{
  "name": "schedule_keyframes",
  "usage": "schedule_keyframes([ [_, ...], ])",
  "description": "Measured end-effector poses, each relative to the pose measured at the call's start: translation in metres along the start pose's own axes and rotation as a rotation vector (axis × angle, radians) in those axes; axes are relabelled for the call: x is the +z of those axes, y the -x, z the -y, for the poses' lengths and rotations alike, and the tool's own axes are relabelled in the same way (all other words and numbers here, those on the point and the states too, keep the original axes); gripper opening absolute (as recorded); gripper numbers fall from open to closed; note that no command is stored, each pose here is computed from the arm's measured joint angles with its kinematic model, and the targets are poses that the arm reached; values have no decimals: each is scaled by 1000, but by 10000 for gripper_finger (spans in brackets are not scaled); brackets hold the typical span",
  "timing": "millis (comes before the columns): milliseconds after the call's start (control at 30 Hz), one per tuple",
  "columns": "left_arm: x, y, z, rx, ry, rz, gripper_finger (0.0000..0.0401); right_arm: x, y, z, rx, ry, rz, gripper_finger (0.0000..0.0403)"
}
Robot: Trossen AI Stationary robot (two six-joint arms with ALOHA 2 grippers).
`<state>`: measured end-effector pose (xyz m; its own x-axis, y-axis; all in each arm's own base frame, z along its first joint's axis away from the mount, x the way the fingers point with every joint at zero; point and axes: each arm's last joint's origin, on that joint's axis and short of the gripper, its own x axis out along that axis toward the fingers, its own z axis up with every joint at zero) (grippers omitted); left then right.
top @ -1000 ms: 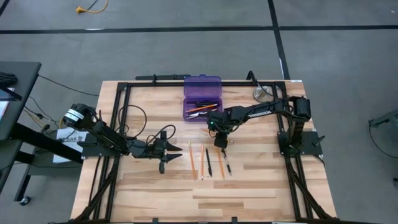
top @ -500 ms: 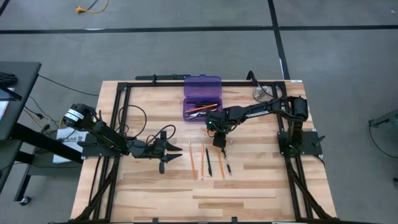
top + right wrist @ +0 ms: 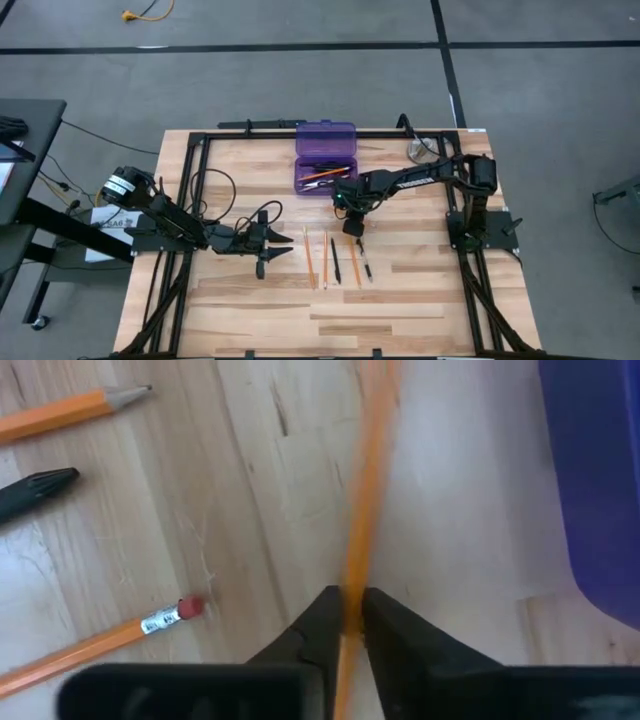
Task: Pick & place school supplies into a supply box
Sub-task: Put the orange pencil into the violet supply box
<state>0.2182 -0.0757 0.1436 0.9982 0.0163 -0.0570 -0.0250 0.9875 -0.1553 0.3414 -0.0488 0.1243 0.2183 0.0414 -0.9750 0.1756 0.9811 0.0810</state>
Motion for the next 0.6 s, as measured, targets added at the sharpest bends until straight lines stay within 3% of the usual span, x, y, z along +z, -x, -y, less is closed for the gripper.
schedule_keyframes([
  [167,0,0,0,0,0,0,96,-1,0,0,0,-2,-6,7],
  [600,0,0,0,1,-1,-3,96,8,12,-2,5,-2,-57,7],
])
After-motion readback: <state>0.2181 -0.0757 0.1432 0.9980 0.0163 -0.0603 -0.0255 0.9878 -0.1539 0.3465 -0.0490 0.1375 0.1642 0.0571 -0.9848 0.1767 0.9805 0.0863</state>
